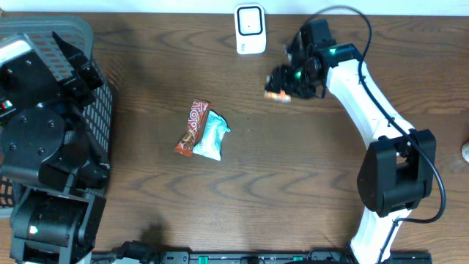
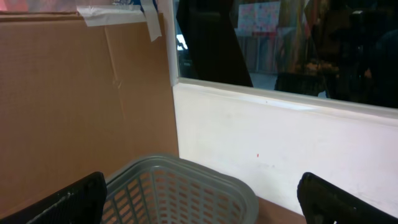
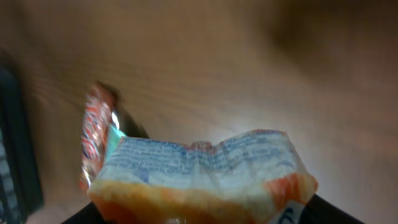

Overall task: Scan the item barcode
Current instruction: 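Hold the orange pack up against the scanner with the right gripper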

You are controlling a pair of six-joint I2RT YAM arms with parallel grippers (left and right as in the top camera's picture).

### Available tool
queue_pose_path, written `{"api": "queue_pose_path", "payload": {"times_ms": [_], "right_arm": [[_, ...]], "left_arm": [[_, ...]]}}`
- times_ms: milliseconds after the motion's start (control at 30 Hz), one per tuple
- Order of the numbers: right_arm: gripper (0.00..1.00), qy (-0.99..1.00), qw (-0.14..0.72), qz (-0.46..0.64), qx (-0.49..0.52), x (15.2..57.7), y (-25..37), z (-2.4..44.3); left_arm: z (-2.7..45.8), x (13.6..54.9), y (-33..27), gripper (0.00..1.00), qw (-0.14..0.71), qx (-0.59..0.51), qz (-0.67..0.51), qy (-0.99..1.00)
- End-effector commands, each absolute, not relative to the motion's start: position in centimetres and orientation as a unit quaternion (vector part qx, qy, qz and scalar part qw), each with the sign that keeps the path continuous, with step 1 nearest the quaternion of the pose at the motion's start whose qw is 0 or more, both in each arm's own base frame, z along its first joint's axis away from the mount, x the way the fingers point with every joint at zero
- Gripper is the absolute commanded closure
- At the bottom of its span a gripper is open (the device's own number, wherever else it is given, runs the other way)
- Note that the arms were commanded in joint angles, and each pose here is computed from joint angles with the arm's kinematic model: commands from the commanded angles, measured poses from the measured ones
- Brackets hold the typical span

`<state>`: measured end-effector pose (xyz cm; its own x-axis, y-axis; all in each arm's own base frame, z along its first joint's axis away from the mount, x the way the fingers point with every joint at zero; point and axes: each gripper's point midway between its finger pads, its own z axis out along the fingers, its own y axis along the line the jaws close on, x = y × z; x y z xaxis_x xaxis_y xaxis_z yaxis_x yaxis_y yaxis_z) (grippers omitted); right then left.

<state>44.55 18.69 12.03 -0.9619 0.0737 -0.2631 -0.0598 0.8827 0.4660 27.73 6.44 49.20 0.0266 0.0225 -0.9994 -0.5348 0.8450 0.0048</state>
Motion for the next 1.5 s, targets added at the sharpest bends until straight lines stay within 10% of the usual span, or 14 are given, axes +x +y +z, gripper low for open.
{"api": "queue_pose_path", "payload": {"times_ms": [0, 667, 1467], "right_arm": [[0.40, 0.941, 0.220, 0.257, -0.018, 48.4, 19.4, 13.8], [0.47, 0.801, 0.546, 0.246, -0.004, 63.6, 21.6, 15.1], [0.55, 0.807, 0.567, 0.162, -0.011, 68.4, 23.9, 11.3]], "left_arm": [[48.9, 27.6, 6.7, 0.02, 0.687, -0.198, 0.207, 0.668], [47.9, 27.9, 6.7, 0.02, 0.671, -0.189, 0.215, 0.684], [47.1, 29.1, 6.4, 0.02, 0.660, -0.183, 0.220, 0.694]]}}
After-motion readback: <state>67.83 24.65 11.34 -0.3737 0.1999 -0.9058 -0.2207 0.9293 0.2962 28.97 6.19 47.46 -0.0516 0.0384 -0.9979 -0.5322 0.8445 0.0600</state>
